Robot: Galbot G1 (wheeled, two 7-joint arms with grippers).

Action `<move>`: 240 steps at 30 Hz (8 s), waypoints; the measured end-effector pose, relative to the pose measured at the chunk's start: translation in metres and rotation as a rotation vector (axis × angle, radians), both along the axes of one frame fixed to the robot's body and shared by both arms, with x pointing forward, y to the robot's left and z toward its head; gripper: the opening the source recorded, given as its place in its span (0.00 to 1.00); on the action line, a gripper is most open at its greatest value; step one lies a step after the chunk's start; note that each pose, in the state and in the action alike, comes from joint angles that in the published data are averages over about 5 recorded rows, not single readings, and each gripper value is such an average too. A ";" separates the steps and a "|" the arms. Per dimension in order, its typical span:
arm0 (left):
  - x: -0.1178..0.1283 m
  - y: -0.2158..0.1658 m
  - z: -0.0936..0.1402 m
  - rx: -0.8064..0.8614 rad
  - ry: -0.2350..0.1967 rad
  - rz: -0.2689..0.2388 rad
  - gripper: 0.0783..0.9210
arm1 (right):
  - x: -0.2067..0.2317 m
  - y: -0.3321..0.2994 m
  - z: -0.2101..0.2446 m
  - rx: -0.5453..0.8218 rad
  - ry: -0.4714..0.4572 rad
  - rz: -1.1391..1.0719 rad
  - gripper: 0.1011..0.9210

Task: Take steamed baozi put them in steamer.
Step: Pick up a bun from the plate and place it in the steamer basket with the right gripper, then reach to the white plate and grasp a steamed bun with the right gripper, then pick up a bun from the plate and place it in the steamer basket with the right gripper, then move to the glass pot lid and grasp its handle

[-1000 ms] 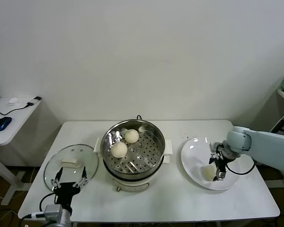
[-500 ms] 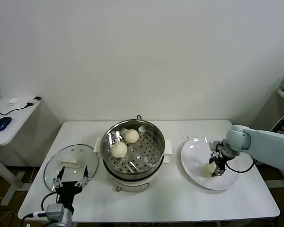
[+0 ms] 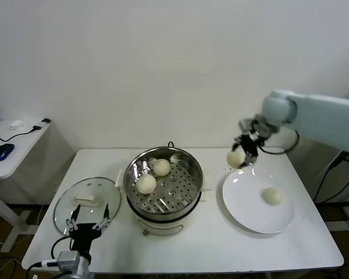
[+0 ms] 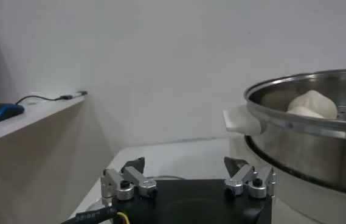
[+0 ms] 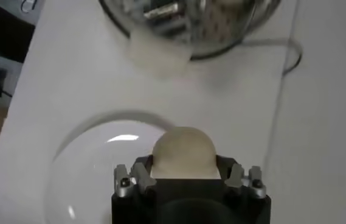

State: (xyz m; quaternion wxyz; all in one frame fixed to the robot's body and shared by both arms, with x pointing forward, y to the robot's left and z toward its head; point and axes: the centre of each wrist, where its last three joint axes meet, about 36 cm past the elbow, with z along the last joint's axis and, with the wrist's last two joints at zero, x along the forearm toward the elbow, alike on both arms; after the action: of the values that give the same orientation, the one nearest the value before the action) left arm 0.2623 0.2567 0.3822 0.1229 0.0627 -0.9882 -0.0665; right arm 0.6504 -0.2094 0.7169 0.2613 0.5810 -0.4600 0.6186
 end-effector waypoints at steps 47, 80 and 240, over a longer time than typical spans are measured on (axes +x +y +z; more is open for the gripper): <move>-0.005 0.003 0.003 0.001 -0.007 0.024 0.88 | -0.079 0.234 -0.109 -0.193 -0.035 0.963 0.88; -0.008 0.003 0.007 0.000 -0.011 0.028 0.88 | 0.019 -0.189 -0.090 -0.120 0.105 -0.229 0.88; 0.006 0.012 0.015 0.066 -0.062 -0.014 0.88 | -0.083 -0.155 -0.209 1.234 -0.448 -1.009 0.88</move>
State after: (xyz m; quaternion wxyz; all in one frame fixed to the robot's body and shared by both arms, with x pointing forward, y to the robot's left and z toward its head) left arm 0.2688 0.2690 0.3971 0.0894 0.0618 -0.9893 -0.0978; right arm 0.5679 -0.3644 0.5080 0.0442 0.2067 -0.9635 0.1644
